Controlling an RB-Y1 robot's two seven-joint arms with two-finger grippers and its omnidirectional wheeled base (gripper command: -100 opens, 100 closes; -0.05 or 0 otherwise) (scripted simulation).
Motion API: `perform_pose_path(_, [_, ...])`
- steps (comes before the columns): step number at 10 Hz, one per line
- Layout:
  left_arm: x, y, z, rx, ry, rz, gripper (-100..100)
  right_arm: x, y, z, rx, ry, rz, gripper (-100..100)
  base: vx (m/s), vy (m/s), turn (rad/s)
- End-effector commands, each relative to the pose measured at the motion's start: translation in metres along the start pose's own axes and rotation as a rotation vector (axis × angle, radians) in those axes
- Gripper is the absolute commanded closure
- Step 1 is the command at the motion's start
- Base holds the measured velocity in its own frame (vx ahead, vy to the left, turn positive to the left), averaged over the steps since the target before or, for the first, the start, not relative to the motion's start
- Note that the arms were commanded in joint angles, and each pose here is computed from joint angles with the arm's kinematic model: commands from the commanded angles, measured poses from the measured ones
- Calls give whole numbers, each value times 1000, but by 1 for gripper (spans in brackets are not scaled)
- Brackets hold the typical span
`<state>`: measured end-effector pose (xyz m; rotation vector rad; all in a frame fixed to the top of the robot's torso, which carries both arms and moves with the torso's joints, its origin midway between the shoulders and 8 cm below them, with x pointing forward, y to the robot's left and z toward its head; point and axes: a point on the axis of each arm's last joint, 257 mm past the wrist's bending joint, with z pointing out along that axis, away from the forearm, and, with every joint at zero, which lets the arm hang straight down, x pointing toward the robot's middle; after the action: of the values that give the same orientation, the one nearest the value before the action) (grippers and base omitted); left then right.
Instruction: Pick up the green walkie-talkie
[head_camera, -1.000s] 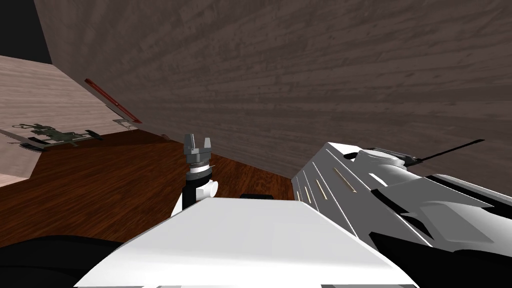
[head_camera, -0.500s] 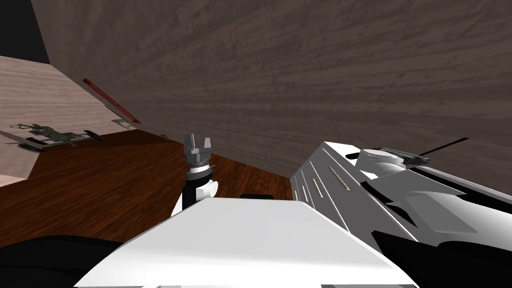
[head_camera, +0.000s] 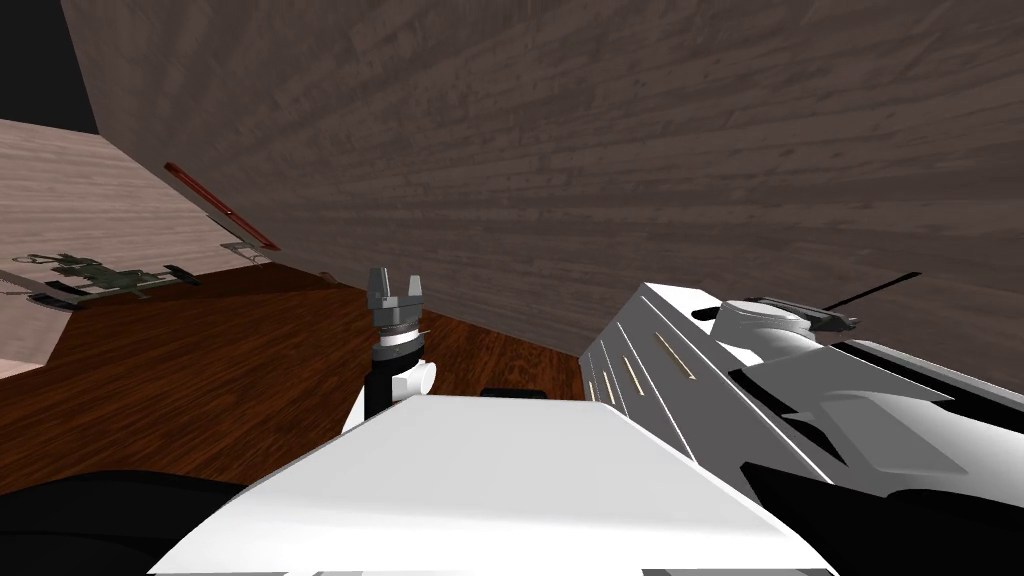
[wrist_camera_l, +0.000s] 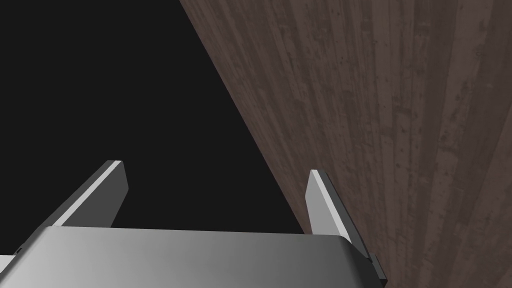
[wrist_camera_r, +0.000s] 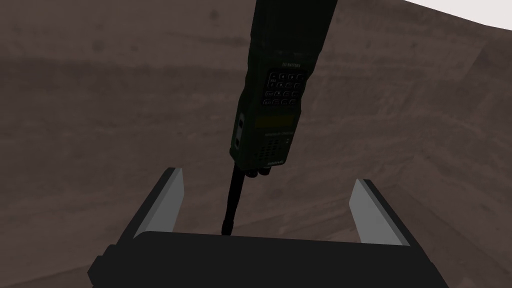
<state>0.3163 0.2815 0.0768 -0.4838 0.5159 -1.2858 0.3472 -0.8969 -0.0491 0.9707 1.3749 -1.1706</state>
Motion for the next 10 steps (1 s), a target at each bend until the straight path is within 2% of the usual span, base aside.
perform_pose_path(1, [0,0,0,0,0,0,0,6,-3,1,-10,12,4,-100,95,18,-67])
perform_pose_path(2, [0,0,0,0,0,0,0,16,1,0,-46,18,-31,-100,132,27,-111])
perform_pose_path(3, [0,0,0,0,0,0,0,16,-4,2,-33,28,4,-100,116,18,-59])
perform_pose_path(4, [0,0,0,0,0,0,0,26,-2,0,-67,31,-40,-100,105,13,-70])
perform_pose_path(6, [0,0,0,0,0,0,0,22,-8,3,-51,39,11,-100,65,15,-33])
perform_pose_path(7, [0,0,0,0,0,0,0,30,-7,2,-84,39,-27,-100,93,6,-98])
perform_pose_path(9, [0,0,0,0,0,0,0,27,-13,4,-70,44,13,-100,66,20,-28])
perform_pose_path(10, [0,0,0,0,0,0,0,29,-9,2,-104,38,-16,-100,69,28,-96])
